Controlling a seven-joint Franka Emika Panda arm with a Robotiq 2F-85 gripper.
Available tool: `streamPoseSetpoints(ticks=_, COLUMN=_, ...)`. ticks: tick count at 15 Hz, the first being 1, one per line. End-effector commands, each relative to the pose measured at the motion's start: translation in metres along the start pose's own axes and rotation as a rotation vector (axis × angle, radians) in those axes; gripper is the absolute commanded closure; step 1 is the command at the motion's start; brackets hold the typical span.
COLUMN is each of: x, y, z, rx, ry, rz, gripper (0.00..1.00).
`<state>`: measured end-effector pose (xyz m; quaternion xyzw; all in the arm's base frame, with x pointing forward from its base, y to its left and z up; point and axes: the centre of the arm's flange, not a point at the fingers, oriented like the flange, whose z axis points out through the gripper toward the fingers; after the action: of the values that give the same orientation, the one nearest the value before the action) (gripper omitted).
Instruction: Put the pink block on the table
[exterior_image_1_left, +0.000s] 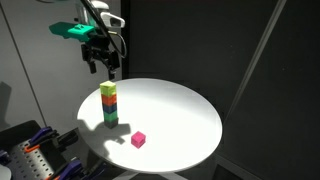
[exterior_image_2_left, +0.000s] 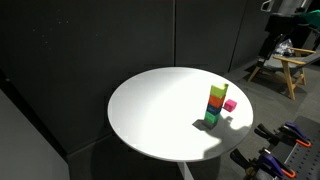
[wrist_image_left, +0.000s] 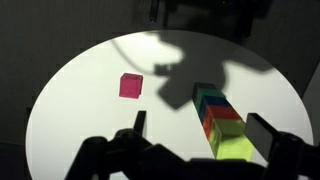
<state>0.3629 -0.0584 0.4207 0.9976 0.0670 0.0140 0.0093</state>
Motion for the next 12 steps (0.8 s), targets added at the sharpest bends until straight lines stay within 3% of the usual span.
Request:
streamPoseSetpoints(ticks=1, x=-0.016, y=-0.003, z=-0.022, rx=-0.020, ry=-0.017, rz=0.003, gripper=0.00)
streamPoseSetpoints(ticks=12, x=-0.045, y=0.001, z=-0.058, rx=-0.017, ry=-0.030, rz=0.047, gripper=0.00)
